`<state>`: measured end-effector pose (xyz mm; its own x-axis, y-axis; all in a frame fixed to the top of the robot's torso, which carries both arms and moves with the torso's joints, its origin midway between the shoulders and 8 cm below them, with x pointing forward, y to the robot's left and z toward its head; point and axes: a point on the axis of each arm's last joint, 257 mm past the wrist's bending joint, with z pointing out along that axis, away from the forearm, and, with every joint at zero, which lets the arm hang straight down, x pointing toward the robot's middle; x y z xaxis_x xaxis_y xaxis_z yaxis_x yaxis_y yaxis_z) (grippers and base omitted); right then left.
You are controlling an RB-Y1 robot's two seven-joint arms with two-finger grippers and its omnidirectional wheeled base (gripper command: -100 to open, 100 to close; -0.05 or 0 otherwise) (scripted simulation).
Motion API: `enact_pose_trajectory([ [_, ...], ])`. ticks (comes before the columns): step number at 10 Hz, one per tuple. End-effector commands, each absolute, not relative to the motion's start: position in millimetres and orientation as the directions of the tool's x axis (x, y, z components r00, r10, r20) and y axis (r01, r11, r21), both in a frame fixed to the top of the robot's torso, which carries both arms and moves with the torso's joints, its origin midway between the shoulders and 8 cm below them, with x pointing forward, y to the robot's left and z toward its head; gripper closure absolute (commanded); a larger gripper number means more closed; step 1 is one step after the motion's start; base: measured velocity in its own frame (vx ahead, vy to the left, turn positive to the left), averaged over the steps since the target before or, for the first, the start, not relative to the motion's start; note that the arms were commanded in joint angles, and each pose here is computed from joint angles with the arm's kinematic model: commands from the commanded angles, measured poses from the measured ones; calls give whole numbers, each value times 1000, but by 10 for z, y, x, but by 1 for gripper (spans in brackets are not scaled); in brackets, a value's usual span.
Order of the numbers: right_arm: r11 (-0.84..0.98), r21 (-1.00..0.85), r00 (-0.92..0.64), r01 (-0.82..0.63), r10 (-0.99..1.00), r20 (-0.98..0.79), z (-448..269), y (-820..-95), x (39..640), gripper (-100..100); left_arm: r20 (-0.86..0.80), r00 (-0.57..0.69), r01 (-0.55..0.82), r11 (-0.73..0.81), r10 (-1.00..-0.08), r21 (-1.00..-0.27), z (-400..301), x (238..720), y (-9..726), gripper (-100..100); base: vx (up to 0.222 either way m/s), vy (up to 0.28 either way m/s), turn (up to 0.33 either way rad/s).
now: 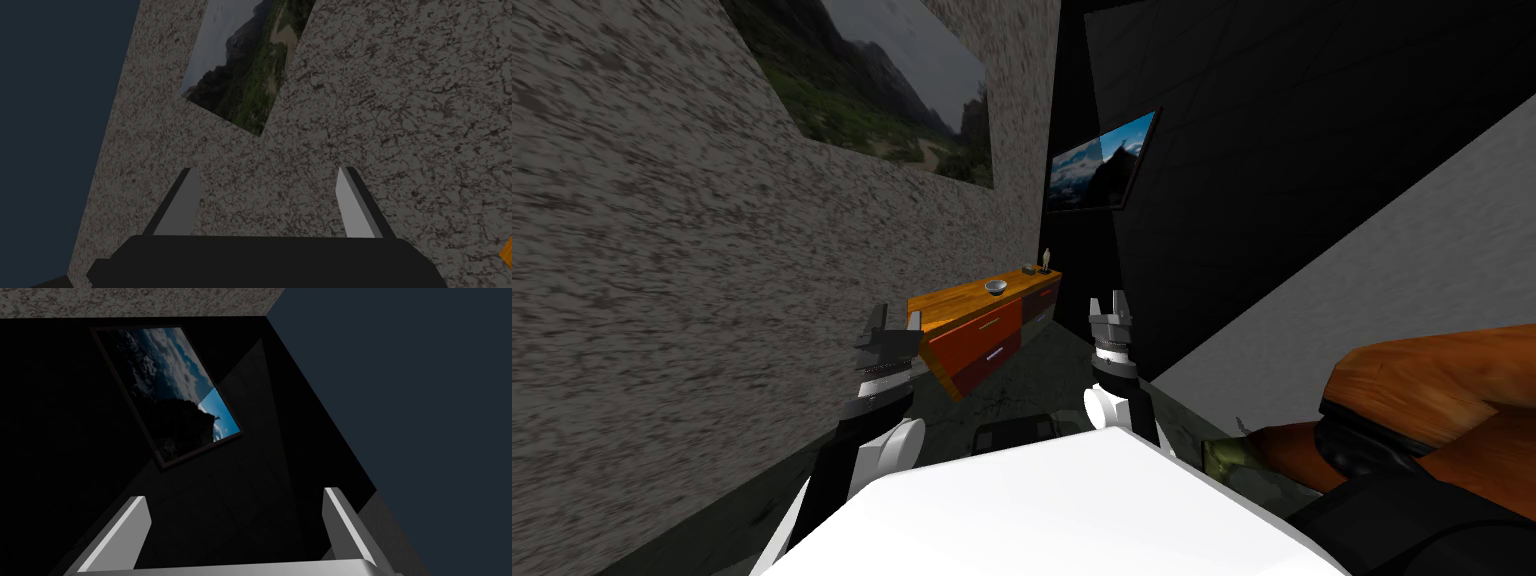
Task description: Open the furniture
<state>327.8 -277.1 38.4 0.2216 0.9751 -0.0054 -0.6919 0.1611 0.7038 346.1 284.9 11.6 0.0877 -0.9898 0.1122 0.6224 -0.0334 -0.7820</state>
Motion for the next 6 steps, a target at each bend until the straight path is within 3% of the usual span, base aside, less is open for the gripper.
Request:
enact_pose_trajectory([
  [1, 161, 704, 222, -692, 975, -5, 384, -2771, 3278, 0, 112, 88, 622, -33, -990, -782, 116, 3461, 2849, 0, 0, 0, 0],
  [6, 161, 704, 222, -692, 975, -5, 385, -2771, 3277, 0, 112, 88, 623, -33, -990, -782, 117, 3460, 2849, 0, 0, 0, 0],
])
